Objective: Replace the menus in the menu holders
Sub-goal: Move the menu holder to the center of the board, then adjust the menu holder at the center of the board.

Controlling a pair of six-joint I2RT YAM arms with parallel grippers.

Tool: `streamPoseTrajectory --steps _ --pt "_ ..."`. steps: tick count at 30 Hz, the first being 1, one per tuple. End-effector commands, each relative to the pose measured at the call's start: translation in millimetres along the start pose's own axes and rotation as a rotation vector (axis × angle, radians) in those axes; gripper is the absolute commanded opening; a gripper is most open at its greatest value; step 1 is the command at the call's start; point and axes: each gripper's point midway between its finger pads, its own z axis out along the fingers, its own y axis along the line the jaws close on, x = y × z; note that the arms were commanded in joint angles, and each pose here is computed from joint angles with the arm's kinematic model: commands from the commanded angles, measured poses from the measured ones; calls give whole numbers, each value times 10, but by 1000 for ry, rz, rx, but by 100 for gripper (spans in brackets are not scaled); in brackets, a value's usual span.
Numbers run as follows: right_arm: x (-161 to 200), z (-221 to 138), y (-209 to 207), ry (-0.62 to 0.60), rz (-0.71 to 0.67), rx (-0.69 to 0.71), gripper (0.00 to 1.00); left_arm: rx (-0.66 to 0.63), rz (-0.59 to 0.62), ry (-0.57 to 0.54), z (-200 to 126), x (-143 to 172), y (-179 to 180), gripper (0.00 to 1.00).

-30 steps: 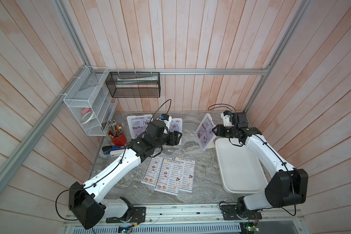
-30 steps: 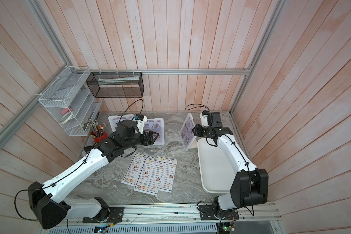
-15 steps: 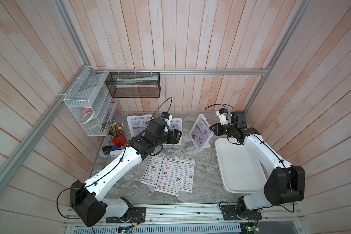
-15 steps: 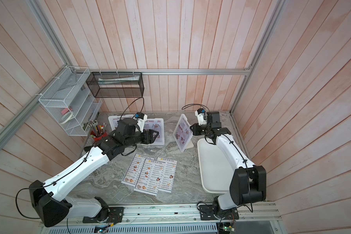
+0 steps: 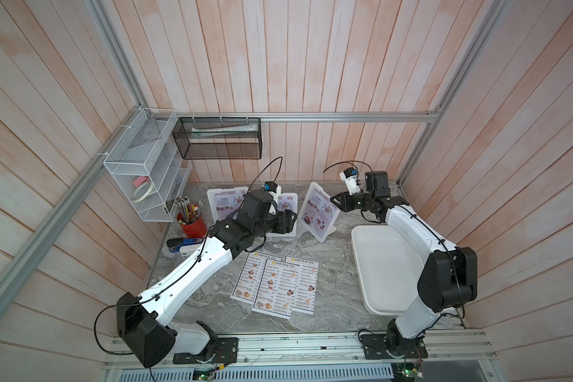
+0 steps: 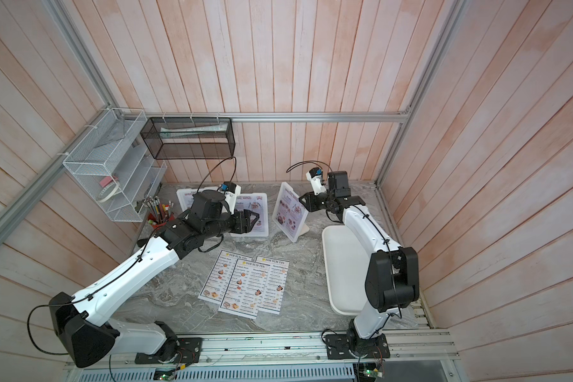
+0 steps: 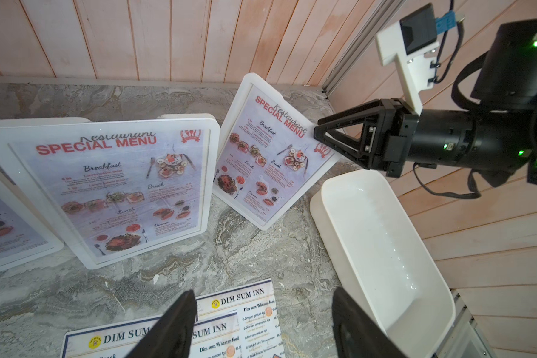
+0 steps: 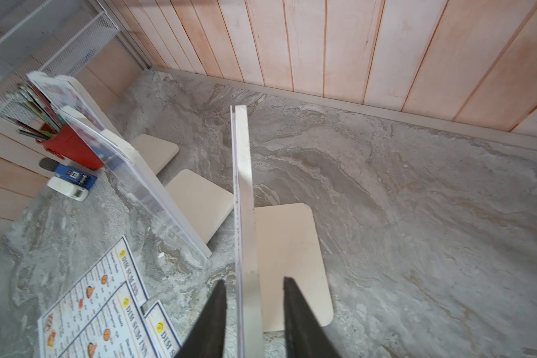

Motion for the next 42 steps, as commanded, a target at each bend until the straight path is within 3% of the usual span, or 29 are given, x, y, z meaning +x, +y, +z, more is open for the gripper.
streamPoseTrajectory --steps 1,8,15,24,42 --pt "-181 -167 1 -18 31 54 44 -30 16 -5 -34 -60 50 71" --pt "-43 -613 -63 -96 228 203 53 -73 0 15 -174 62 241 72" --pt "387 -592 152 -177 391 150 54 -102 -31 38 -235 217 432 72" --pt "681 -201 -36 -196 459 236 60 -120 -37 43 -282 277 494 72" --pt "453 79 -909 -208 444 323 59 -157 -60 30 -338 284 600 72"
